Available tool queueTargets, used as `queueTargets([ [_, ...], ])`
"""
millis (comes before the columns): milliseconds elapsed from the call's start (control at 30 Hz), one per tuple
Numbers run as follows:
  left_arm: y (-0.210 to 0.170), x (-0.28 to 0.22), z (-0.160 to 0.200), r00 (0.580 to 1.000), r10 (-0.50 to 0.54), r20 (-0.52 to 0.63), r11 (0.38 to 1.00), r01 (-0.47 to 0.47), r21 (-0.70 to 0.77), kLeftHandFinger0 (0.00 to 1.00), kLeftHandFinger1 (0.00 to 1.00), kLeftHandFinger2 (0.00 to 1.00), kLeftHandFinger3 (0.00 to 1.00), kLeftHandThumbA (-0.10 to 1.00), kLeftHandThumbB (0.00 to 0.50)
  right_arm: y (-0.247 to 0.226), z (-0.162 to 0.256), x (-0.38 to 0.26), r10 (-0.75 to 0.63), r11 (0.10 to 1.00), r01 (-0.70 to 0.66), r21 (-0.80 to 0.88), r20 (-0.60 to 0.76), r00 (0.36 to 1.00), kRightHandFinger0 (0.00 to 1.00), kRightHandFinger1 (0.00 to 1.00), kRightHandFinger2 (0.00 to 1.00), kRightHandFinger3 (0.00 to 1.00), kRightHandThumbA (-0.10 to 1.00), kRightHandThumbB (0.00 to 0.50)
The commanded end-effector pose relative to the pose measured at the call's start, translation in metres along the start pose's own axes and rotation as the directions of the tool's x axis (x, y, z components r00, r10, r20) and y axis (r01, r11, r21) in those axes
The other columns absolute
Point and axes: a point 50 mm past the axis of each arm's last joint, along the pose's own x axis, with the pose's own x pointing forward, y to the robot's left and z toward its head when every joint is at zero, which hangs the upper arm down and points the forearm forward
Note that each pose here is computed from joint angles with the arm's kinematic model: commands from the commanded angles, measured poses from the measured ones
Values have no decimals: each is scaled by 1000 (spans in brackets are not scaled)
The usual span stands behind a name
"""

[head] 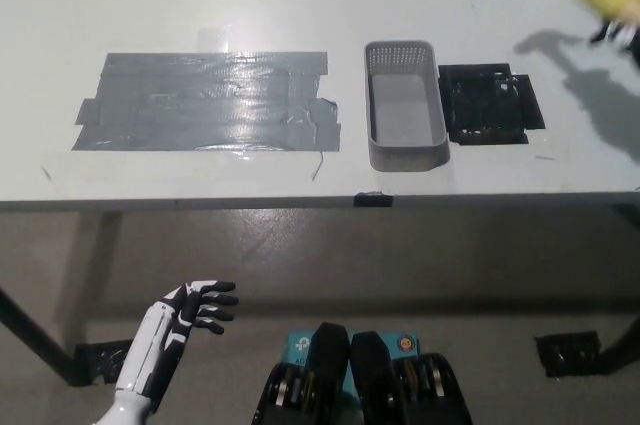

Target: The robot picks the hammer with right hand and hits the black area on the desk and places it back.

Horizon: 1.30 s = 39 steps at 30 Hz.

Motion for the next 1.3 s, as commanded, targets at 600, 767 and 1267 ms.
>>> queueTargets([
  [600, 6, 2, 10, 998, 2, 66, 1000, -4, 28, 510, 529, 588, 633, 992, 80, 23, -35, 20, -100, 744, -52, -666, -189, 977, 50, 701, 1000, 1000, -100, 115],
  [767, 5, 2, 10, 998, -1, 64, 999, -1, 32, 526, 523, 576, 631, 992, 83, 12, -16, 16, -130, 764, 8, -645, -141, 981, 29, 580, 926, 836, -100, 129],
  [1267, 5, -1, 10, 998, 2, 65, 1000, -3, 21, 509, 527, 579, 626, 984, 73, 17, -5, 43, -236, 942, 231, -245, 7, 972, 251, 701, 977, 961, -100, 147],
])
